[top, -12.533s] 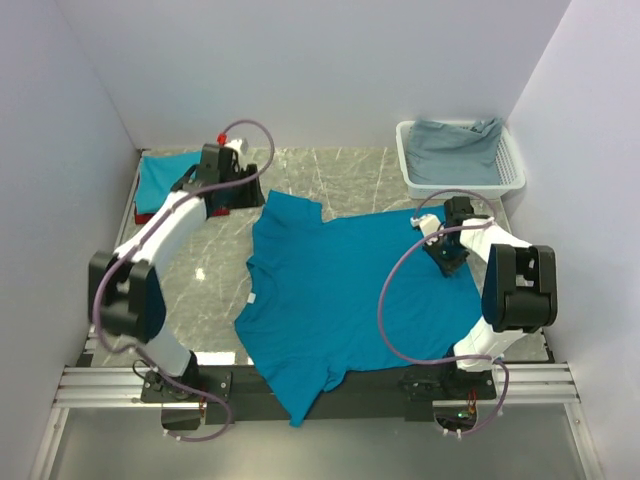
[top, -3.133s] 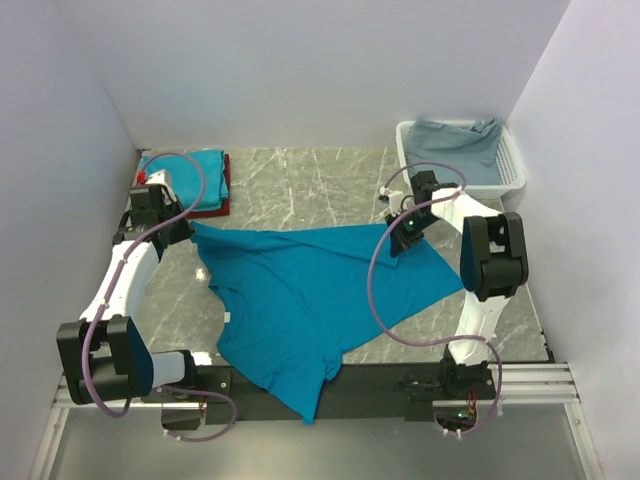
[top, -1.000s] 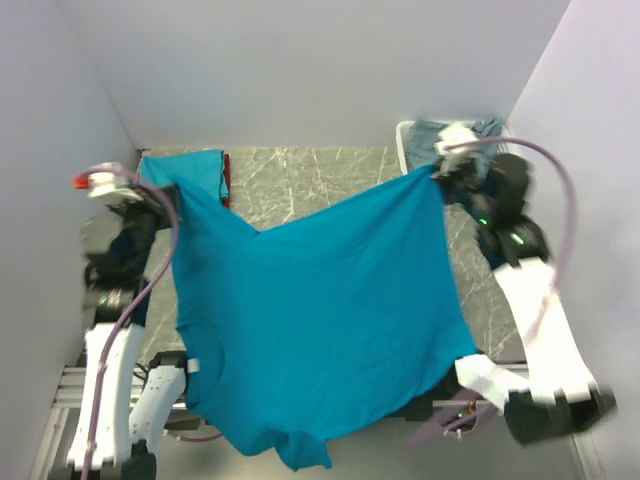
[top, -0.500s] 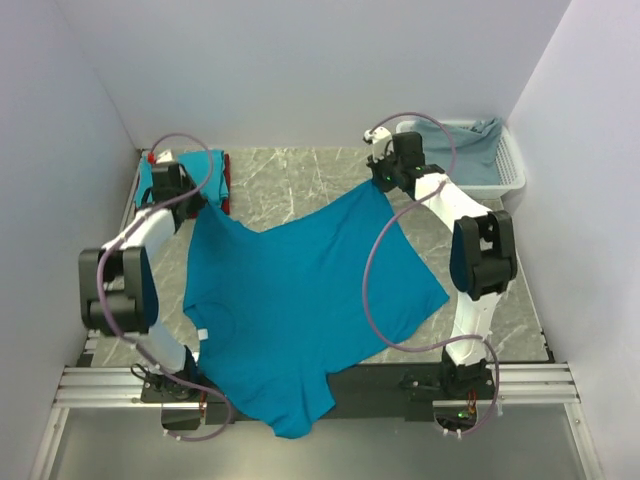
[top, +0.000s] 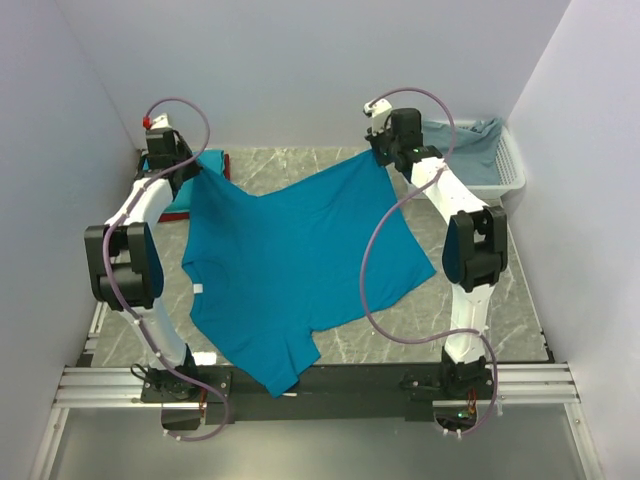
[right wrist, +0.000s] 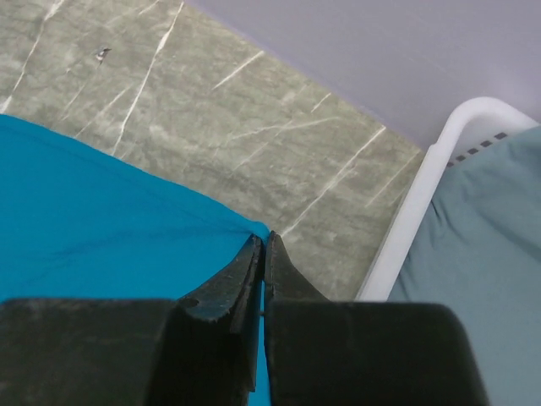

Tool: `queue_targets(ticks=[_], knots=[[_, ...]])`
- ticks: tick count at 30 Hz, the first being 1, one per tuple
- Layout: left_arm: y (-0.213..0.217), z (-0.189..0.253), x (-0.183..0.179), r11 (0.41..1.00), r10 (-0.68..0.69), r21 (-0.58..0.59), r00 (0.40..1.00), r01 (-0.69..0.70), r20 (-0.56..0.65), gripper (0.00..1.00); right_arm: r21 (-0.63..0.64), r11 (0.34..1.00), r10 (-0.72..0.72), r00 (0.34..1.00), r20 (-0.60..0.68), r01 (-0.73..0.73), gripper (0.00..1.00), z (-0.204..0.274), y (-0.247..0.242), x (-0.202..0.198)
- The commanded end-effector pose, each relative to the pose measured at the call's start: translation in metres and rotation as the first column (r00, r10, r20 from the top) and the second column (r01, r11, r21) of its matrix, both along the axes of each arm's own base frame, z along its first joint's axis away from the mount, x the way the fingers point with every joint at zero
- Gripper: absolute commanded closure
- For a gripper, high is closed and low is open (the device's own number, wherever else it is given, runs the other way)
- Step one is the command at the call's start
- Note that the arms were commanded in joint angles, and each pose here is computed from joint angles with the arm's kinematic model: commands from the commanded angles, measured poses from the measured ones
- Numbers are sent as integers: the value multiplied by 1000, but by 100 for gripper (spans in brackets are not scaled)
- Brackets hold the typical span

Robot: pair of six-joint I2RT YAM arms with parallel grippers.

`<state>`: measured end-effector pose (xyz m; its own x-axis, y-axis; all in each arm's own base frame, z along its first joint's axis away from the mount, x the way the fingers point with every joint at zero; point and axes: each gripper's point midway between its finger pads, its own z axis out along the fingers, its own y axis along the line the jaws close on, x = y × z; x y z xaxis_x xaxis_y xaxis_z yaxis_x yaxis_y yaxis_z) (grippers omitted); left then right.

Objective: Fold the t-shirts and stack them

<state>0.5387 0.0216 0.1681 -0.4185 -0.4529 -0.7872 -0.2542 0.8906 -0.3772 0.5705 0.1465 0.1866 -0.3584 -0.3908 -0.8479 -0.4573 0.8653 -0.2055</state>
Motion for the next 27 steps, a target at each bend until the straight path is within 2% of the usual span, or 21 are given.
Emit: queue_targets(ticks=[1,6,10,14,20,27], knots=[[3,36,11,999,-24,36,997,21,75,100,19,999,-37,998,47,36,100,16,-7,16],[5,53,0,998,-17,54,993,11,114,100,40,999,-35,999,28,34,100,8,-14,11],[-6,38,-23,999,-35,7,995,35,98,100,53,997,56,998,-13,-56,100,-2,-7,-9],[-12,25,-45,999,-43,-28,996,46,81,100,37,995,89,995,-35,-88,100,-15,-9,-24],[-19,23,-75,997,-65,-36,996,68,65,100,39,997,76,995,-67,-73,100,-31,-23,-35],[-25,36,-117,996,-71,-47,994,75,88,100,38,999,20,996,-90,-16,100,-38,-48,-30]])
